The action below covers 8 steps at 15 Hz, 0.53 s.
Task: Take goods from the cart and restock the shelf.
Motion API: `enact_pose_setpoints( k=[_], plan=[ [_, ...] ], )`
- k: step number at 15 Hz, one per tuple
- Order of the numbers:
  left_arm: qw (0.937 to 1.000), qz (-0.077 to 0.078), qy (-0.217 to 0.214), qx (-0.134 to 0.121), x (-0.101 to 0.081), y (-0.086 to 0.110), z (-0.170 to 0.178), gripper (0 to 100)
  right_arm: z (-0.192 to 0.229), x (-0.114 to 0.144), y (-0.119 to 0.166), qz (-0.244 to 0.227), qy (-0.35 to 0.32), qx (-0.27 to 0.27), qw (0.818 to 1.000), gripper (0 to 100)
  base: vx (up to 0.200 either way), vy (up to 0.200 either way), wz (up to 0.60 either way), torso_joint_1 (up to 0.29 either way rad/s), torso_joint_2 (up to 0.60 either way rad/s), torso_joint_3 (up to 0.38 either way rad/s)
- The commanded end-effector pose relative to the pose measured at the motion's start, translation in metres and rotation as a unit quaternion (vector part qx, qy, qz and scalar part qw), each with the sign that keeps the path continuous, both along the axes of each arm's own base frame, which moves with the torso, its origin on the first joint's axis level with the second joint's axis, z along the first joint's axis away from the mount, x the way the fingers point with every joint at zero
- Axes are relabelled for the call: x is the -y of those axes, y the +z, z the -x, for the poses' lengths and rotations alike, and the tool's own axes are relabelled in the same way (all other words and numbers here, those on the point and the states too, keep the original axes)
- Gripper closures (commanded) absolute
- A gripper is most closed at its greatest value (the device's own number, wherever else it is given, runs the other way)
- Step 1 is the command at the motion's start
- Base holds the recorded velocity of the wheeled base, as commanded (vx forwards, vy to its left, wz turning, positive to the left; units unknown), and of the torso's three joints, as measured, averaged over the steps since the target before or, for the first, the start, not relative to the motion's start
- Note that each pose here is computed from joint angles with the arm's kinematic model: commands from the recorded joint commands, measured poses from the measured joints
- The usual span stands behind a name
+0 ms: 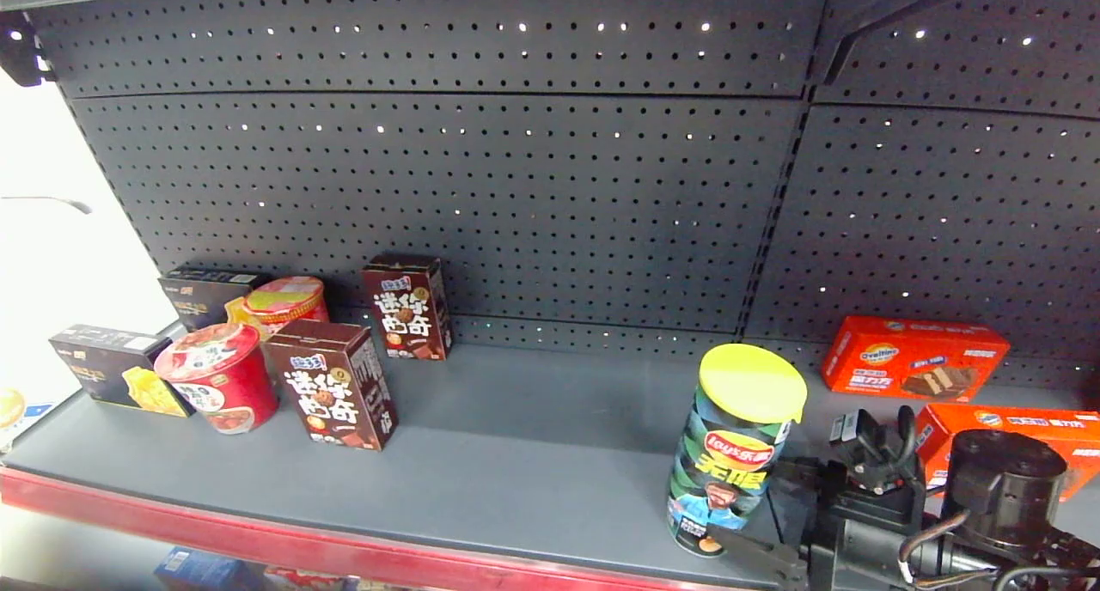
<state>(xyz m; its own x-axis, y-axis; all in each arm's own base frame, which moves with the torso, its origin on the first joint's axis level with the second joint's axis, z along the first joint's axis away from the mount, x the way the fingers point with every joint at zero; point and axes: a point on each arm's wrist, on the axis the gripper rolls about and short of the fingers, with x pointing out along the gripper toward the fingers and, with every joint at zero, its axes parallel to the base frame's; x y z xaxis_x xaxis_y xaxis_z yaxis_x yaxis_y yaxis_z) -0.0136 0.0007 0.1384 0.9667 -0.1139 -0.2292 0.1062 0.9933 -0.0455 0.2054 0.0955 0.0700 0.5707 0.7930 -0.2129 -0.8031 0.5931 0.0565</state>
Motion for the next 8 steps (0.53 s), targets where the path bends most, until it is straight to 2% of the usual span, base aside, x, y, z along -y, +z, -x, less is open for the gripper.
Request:
enact_pose_setpoints(
  k=[1,8],
  plan=[
    [1.0,0.0,0.0,-0.001,-0.0002,-0.0013,0.0025,100,-0.002,0.0055,0.0005,0.001,-0.012,0.004,1.0,0,0.0,0.0,0.0,0.0,0.0,0.0],
    [1.0,0.0,-0.001,-0.009,-0.0009,-0.008,0.0103,100,-0.0058,0.007,-0.0027,0.003,-0.017,-0.001,1.0,0,0.0,0.0,0.0,0.0,0.0,0.0]
  ],
)
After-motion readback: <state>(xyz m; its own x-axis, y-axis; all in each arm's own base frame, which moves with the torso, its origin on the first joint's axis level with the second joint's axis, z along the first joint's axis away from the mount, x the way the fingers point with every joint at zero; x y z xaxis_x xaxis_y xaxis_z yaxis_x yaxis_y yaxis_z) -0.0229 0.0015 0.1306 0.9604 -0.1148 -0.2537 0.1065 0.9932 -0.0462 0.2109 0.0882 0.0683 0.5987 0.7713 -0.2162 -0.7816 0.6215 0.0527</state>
